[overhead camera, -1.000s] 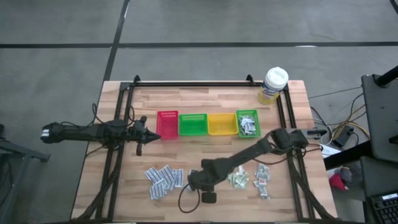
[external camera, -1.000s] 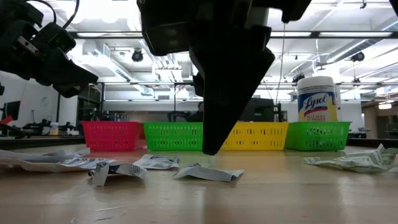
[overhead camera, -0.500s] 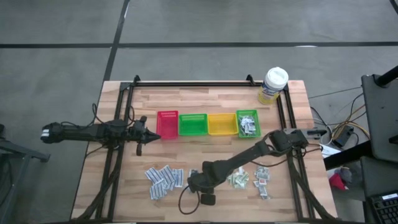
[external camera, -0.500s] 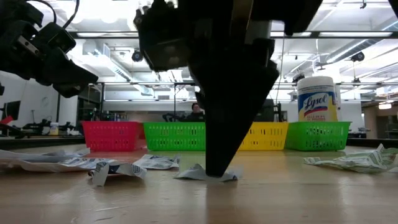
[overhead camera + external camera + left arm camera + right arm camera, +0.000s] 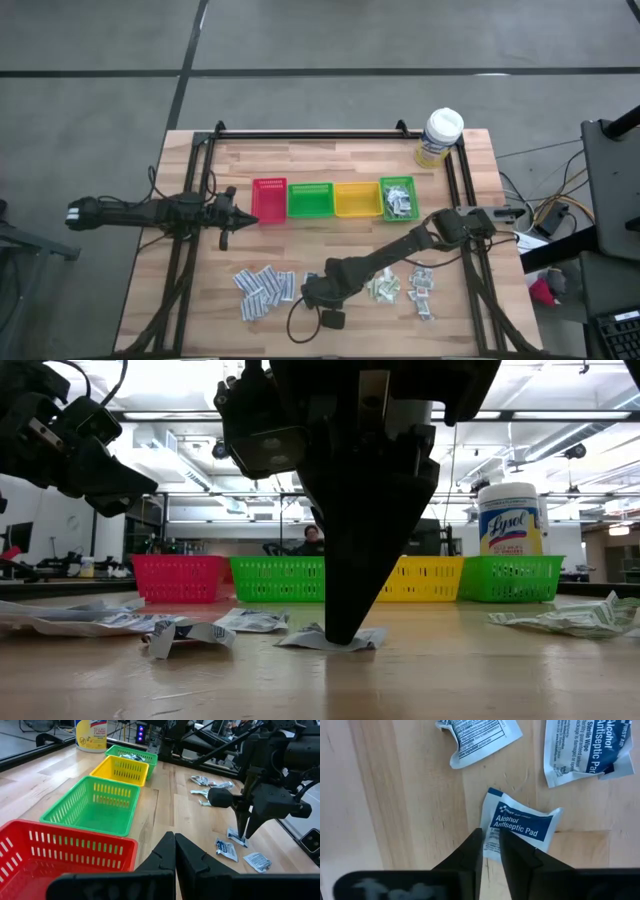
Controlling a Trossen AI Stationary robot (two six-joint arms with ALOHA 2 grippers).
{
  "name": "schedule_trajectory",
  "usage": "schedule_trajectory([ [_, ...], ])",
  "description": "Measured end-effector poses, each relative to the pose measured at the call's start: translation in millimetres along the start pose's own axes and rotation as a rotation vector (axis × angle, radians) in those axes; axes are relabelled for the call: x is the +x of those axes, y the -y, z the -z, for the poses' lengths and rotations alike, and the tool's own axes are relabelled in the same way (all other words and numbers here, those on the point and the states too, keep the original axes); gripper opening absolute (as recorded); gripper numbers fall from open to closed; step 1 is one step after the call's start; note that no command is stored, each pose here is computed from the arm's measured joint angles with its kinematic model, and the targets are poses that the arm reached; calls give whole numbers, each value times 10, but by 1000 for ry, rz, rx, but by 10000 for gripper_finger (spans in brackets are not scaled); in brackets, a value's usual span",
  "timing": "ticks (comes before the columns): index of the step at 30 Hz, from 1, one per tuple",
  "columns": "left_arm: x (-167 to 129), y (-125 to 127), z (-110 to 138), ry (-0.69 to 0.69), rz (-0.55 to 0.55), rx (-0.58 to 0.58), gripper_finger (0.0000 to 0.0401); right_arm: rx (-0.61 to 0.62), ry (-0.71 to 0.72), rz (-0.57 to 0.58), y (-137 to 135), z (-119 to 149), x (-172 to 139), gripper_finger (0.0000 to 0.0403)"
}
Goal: Pick & Place First Aid Supplies
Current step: Put the blue alcohol pad into the right green bin
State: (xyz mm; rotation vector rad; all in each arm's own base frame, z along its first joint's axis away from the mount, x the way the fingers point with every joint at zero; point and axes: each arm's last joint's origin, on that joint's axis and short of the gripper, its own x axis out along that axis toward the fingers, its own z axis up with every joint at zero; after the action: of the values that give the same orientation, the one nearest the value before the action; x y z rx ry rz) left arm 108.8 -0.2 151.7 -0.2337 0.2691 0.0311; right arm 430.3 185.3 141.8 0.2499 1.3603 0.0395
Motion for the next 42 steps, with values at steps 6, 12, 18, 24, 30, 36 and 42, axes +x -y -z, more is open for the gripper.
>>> schedule_trajectory([
  [6,0,0,0,0,0,0,0,0,0,0,2,-1,0,33],
  [12,0,0,0,0,0,0,0,-3,9,20,-2,4,2,13],
  [18,0,0,0,0,0,0,0,-19,-6,32,8,17,-3,9],
  [24,0,0,0,0,0,0,0,-56,-27,39,-9,3,-86,8],
  [30,0,0,0,0,0,0,0,-101,-56,53,-56,-40,-310,8],
  [36,0,0,0,0,0,0,0,-122,-60,62,-94,-84,-490,8],
  [42,0,0,0,0,0,0,0,-133,-78,138,-83,-77,-629,8],
])
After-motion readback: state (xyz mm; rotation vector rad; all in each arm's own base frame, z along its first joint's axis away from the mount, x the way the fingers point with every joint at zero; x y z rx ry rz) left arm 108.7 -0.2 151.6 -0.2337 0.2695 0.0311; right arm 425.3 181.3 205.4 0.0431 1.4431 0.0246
